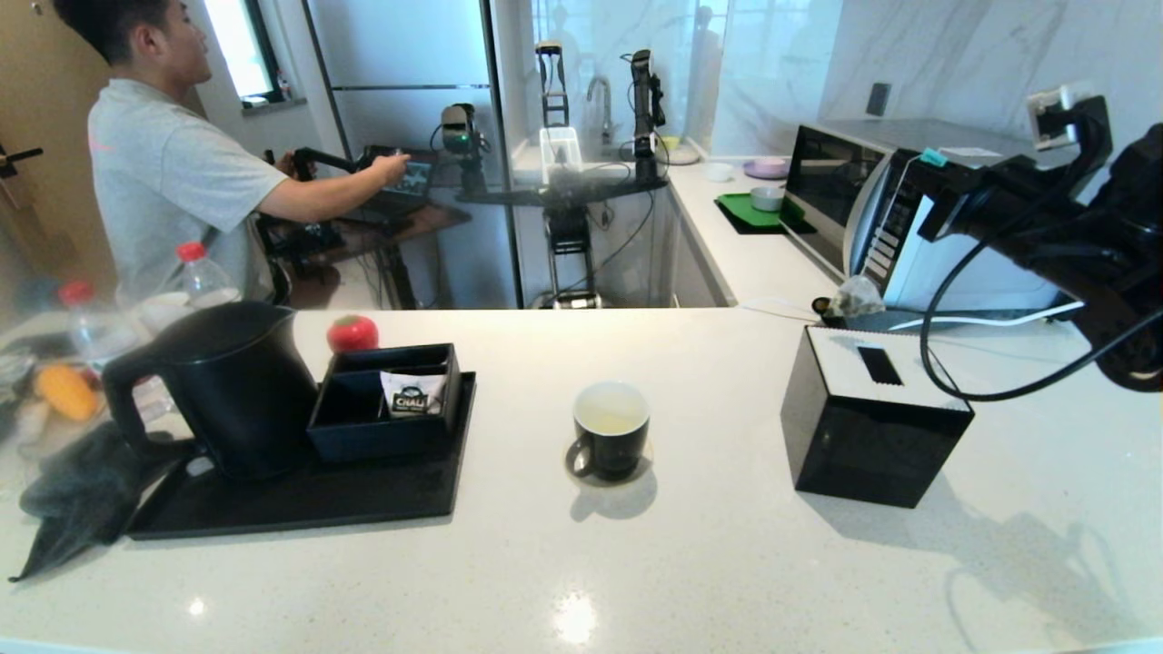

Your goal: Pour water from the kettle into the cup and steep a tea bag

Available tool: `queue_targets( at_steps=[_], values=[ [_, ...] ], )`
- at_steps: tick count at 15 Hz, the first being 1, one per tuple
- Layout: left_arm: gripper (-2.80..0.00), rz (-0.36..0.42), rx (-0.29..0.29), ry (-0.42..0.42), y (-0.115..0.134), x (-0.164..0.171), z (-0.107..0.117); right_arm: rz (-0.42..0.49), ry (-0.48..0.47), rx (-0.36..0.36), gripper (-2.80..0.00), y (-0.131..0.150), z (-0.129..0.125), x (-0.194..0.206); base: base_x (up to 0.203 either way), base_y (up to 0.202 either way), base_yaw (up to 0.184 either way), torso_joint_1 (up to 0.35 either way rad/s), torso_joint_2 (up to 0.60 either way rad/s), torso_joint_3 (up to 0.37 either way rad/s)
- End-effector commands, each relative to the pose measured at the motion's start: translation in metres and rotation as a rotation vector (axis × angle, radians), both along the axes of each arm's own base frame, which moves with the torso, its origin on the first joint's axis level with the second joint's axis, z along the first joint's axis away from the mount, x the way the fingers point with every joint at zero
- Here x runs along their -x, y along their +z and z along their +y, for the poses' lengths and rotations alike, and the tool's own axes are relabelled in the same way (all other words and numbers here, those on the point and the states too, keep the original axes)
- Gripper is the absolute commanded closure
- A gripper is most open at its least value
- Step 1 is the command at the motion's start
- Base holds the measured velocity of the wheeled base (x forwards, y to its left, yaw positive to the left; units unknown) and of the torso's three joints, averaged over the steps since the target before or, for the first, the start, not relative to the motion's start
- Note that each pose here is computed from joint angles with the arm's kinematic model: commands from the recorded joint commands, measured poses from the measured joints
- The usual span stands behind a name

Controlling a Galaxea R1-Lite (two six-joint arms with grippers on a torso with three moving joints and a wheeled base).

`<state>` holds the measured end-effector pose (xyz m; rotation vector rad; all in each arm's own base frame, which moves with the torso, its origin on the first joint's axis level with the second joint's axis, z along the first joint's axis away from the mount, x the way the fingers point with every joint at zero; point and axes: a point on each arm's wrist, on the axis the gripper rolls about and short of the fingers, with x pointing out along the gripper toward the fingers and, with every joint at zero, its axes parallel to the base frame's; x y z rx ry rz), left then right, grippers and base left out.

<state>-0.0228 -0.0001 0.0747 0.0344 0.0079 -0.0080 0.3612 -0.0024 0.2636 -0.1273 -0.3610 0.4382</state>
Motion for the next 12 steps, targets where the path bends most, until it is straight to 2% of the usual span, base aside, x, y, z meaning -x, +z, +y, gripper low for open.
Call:
queue_targets(
  at_steps=[1,8,12],
  values=[
    [0.00,0.000,-0.001,0.000,0.000,0.000,0.000,0.012,-0.010,0.003,0.00,-0.003,-0.006,0.008,0.000,0.000,0.000,0.000,0.00,0.000],
    [0.00,0.000,0.000,0.000,0.000,0.000,0.000,0.014,-0.037,0.005,0.00,-0.001,-0.014,0.030,0.000,0.000,0.000,0.000,0.00,0.000],
    [0.00,0.000,0.000,0.000,0.000,0.000,0.000,0.042,-0.048,0.004,0.00,-0.009,-0.017,0.038,0.000,0.000,0.000,0.000,0.00,0.000]
  ],
)
